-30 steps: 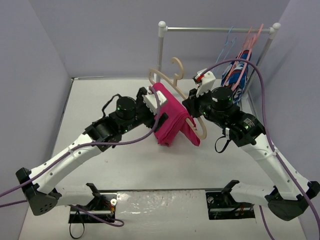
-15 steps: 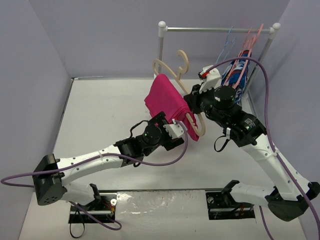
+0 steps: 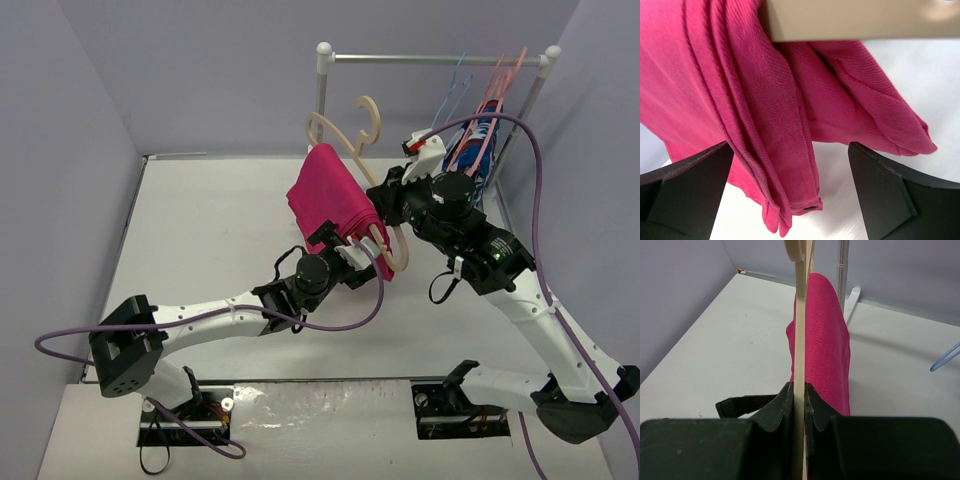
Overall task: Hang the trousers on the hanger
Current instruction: Place the hanger at the clothesline.
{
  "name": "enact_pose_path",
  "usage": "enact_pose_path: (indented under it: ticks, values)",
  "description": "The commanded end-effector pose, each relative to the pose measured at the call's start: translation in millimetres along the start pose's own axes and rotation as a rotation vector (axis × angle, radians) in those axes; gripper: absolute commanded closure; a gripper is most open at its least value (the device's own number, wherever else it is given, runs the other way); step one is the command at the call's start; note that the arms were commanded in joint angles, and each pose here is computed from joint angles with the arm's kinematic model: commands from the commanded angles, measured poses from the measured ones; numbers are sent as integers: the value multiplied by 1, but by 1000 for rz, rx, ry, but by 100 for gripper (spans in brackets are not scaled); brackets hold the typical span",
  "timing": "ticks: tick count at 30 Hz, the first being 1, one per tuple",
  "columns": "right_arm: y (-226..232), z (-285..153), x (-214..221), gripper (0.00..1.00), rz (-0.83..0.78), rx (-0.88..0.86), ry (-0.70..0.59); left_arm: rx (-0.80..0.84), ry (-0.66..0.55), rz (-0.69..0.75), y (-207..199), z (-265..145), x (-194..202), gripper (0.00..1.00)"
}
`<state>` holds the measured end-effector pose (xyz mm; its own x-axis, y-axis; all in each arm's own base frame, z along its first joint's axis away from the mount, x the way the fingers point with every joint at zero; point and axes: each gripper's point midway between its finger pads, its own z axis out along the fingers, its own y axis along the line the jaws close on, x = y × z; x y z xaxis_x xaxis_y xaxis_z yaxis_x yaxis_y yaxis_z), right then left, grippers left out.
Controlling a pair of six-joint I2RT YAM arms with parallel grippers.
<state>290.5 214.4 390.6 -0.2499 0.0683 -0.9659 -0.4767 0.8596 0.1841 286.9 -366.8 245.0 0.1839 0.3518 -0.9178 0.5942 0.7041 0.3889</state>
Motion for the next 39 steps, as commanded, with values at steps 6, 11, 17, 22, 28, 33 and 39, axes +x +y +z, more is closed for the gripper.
enact_pose_path:
  ticks: [6,11,17,22,28,33,39]
  values:
    - [19,-40,-107,100,79,-86,-394,-145,-138,-89,32,14,-41,8]
    - [19,-42,-106,100,81,-89,-395,-158,-145,-104,43,17,-38,23]
    - [20,-44,-108,100,93,-93,-399,-140,-185,-138,46,21,-42,26]
    - [20,-41,-105,100,101,-93,-392,-80,-240,-168,34,21,-50,19]
    - [20,-42,-105,100,104,-94,-393,-43,-256,-175,27,20,-49,19]
    - [21,-41,-105,100,105,-99,-391,-50,-245,-162,28,23,-52,58]
    - [19,-42,-101,100,97,-92,-389,-45,-260,-154,30,22,-58,94]
